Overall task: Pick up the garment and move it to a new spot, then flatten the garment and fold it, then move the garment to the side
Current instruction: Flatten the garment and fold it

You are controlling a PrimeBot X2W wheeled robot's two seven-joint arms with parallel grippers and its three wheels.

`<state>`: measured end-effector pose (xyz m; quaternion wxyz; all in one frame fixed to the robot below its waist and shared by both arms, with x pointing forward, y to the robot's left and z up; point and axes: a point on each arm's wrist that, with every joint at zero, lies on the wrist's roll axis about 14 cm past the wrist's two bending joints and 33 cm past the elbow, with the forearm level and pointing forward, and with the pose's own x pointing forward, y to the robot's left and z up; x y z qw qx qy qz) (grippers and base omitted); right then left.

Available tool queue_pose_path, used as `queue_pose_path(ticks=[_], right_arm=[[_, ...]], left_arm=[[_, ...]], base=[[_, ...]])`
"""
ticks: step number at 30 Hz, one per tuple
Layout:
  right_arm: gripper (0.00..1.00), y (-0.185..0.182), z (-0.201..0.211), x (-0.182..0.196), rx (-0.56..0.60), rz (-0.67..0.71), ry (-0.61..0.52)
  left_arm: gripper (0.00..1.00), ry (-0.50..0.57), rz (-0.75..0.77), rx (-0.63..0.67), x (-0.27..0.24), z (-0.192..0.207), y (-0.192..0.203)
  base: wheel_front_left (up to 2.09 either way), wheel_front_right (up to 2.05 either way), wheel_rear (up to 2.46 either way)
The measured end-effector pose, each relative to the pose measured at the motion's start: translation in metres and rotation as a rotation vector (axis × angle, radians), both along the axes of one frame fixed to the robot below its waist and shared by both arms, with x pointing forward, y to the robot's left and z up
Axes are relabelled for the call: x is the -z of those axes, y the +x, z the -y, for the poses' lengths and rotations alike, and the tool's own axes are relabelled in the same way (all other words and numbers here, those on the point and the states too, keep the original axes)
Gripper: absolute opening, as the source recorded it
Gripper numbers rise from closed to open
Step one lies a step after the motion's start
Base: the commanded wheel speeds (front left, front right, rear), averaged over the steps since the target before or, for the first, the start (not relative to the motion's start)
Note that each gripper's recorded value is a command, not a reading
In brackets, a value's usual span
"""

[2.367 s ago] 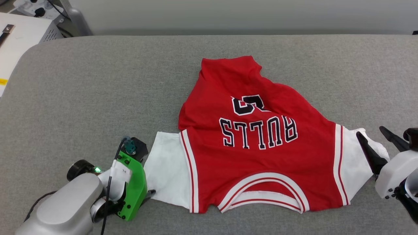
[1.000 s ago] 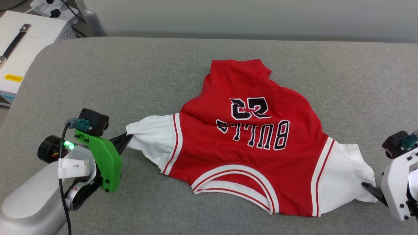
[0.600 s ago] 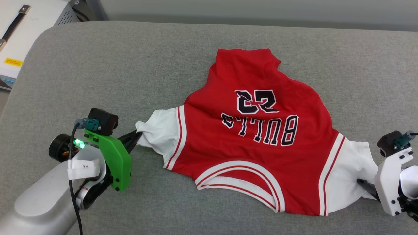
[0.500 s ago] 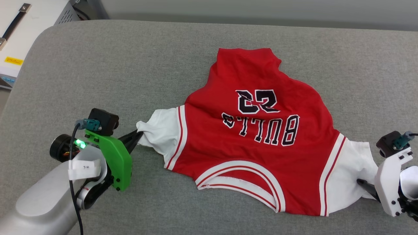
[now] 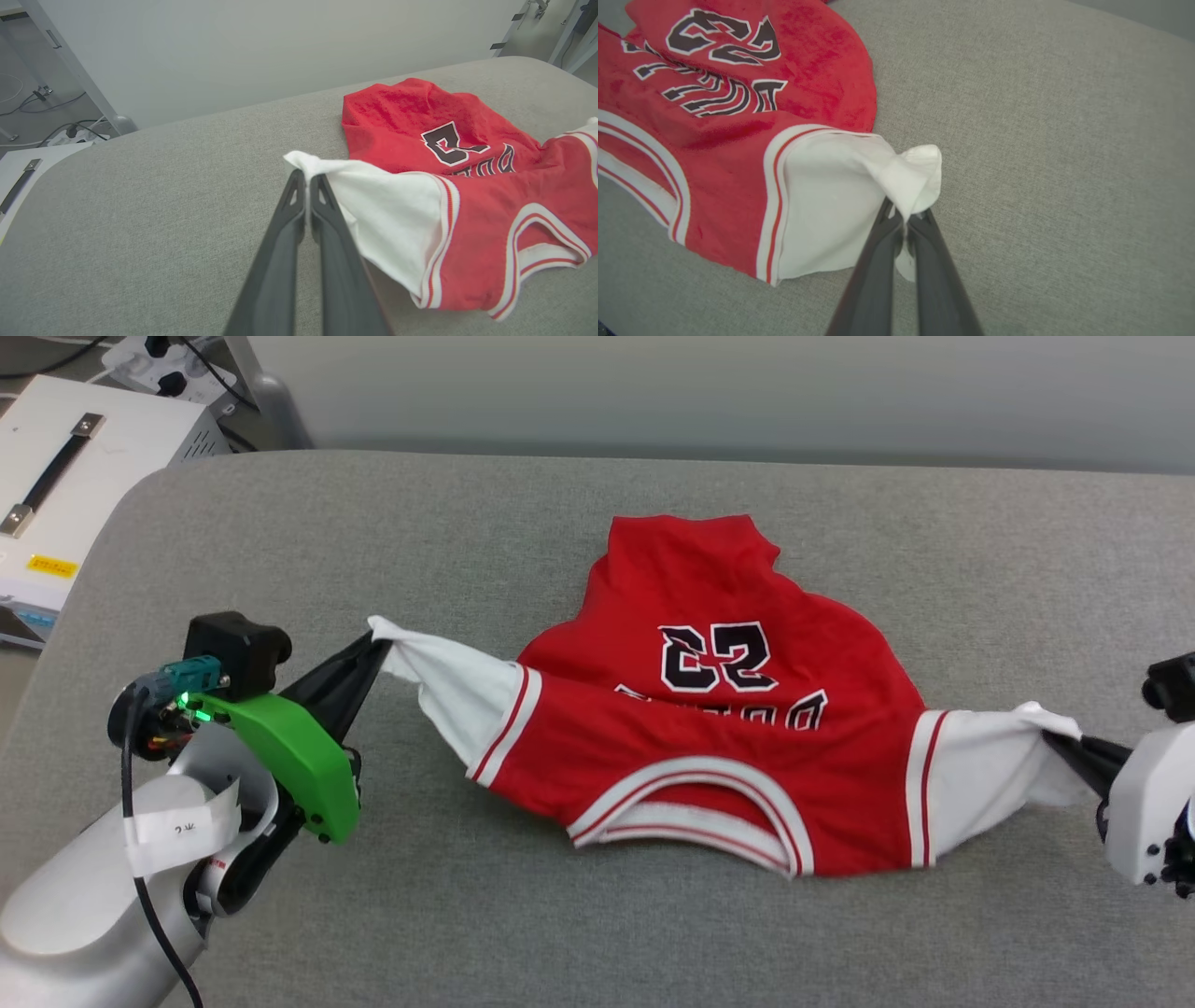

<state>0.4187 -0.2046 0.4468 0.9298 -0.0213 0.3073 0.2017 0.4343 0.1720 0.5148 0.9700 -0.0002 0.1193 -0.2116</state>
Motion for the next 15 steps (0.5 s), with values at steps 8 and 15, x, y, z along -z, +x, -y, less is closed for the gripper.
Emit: queue_pose_path(ticks=[8,15], right_arm=[[0.00,0.023,0.008,-0.096,0.035,0.303,0.058],[0.00,0.031,0.012,-0.169,0.062,0.527,0.093]], left_arm=[[0.00,-0.059,0.324,0.052,-0.106,0.028,0.008],[0.00,-0.088,0.547,0.109,-0.184,0.048,0.014]], base=[[0.00,0.00,0.00],[0.00,0.00,0.00]])
